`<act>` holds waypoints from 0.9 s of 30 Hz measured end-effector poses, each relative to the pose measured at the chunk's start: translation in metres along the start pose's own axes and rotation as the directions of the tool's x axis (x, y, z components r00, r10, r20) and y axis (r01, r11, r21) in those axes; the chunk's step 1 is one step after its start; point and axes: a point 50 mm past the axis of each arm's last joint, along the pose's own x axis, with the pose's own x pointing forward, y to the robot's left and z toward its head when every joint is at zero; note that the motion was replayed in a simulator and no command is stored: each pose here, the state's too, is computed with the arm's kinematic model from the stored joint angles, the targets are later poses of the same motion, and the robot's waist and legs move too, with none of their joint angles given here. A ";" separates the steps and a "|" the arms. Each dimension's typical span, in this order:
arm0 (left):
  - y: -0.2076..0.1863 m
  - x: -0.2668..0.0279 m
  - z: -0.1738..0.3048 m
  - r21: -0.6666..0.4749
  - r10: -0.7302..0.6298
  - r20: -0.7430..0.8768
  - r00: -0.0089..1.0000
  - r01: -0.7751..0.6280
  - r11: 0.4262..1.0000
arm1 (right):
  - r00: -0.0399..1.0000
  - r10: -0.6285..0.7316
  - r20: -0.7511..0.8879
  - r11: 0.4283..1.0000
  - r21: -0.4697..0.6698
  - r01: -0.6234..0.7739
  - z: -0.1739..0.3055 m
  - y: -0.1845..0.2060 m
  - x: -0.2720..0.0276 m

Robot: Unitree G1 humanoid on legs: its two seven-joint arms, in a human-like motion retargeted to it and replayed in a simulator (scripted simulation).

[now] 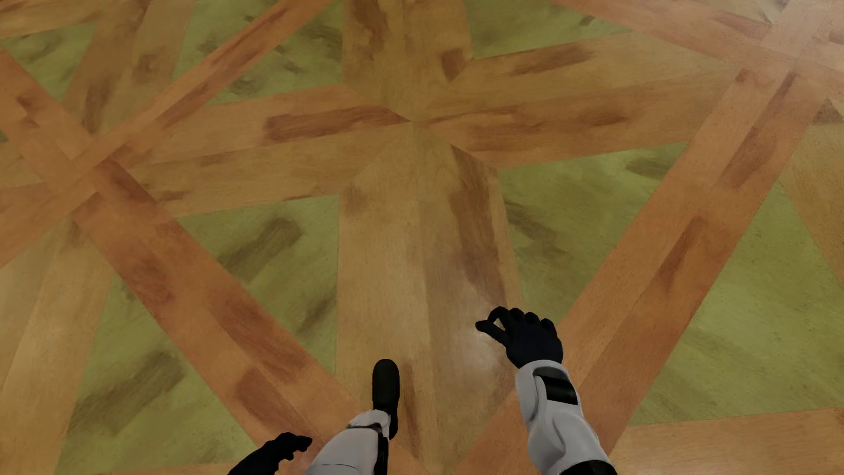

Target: Head to the white sofa

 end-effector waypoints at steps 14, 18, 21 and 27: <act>0.006 0.017 -0.044 -0.047 -0.088 -0.233 0.969 0.079 0.996 | 0.464 0.639 -0.613 0.715 0.252 -0.652 -0.149 0.143 -0.183; 0.051 0.028 -0.006 0.074 0.120 -0.087 0.989 -0.113 0.991 | 0.322 0.754 -0.572 0.480 0.146 -0.865 -0.142 0.159 -0.202; 0.045 0.024 -0.016 -0.083 0.152 -0.172 0.973 -0.168 0.982 | 0.418 0.744 -0.521 0.602 0.251 -0.758 -0.119 0.157 -0.180; -0.014 0.008 -0.025 0.096 -0.142 -0.166 0.976 0.160 0.982 | 0.755 0.513 -0.408 0.854 0.154 -0.497 -0.045 0.139 -0.102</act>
